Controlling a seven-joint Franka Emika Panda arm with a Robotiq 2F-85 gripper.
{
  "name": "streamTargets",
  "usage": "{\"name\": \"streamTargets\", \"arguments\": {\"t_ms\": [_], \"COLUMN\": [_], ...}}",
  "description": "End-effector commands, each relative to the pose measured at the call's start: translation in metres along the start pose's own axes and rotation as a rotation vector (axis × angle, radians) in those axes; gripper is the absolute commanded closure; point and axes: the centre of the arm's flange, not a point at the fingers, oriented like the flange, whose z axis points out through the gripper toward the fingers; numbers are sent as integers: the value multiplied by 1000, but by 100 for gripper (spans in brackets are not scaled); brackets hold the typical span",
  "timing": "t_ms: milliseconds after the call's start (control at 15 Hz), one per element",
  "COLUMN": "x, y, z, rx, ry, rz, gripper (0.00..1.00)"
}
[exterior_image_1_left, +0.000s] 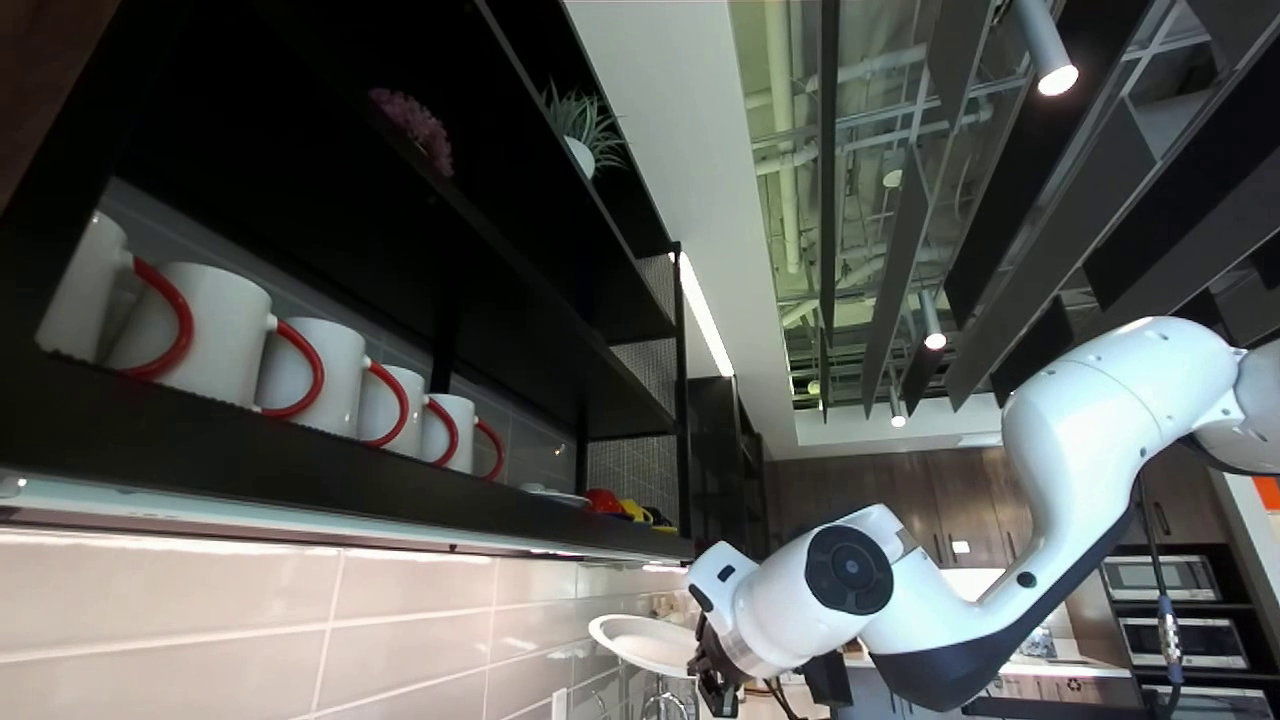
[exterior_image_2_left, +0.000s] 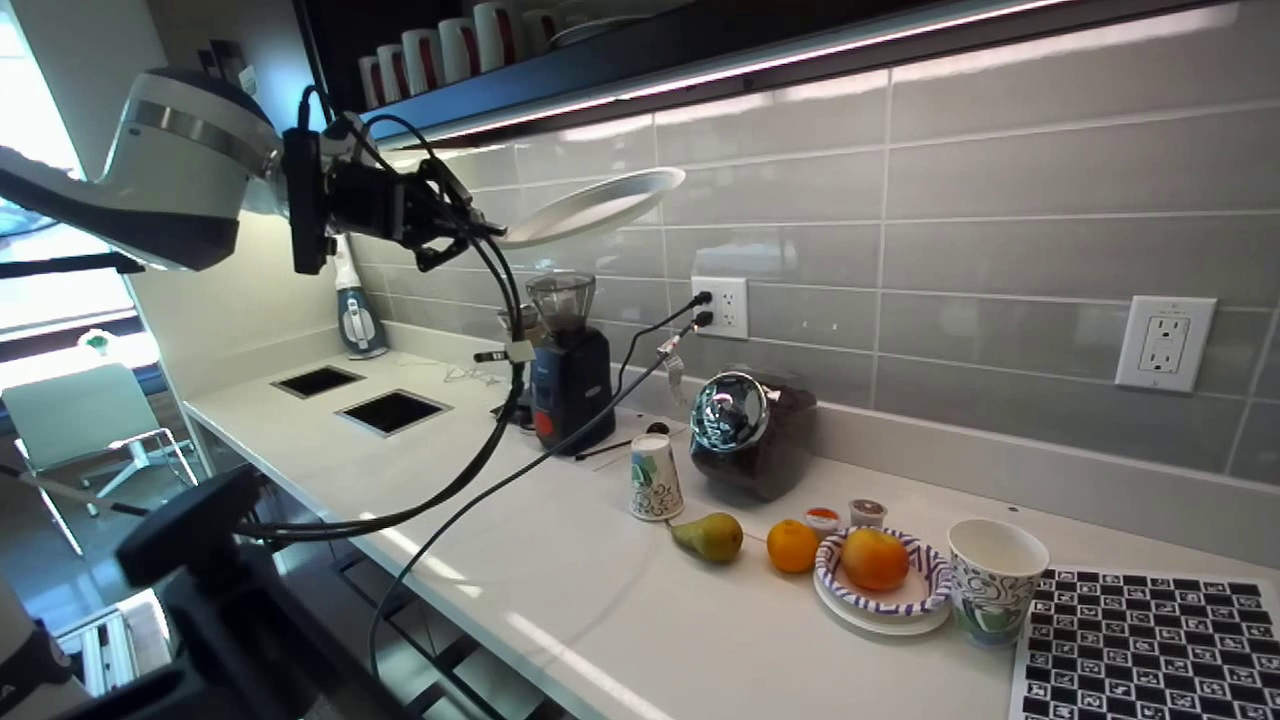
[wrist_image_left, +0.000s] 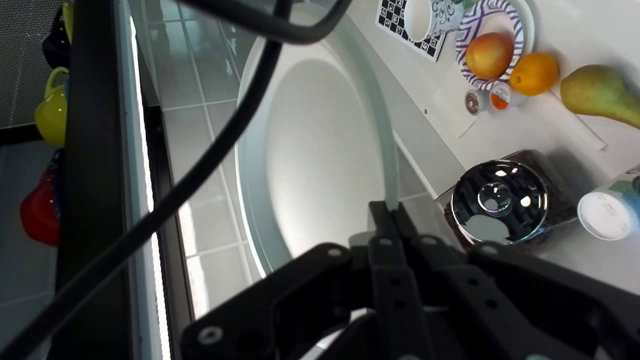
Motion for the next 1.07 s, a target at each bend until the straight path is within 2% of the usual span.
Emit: {"name": "streamTargets", "arguments": {"t_ms": [0,133,267,600,1000], "x": [0,0,1,0,-10], "y": [-1,-4,0,18,45], "z": [1,3,-9,-35,-60], "rx": [2,6,-36,-122,-141], "ry": [-2,-6,62,148,144], "rz": [-2,-7,-17,-37,22], "gripper": [98,99,99,99,99]}}
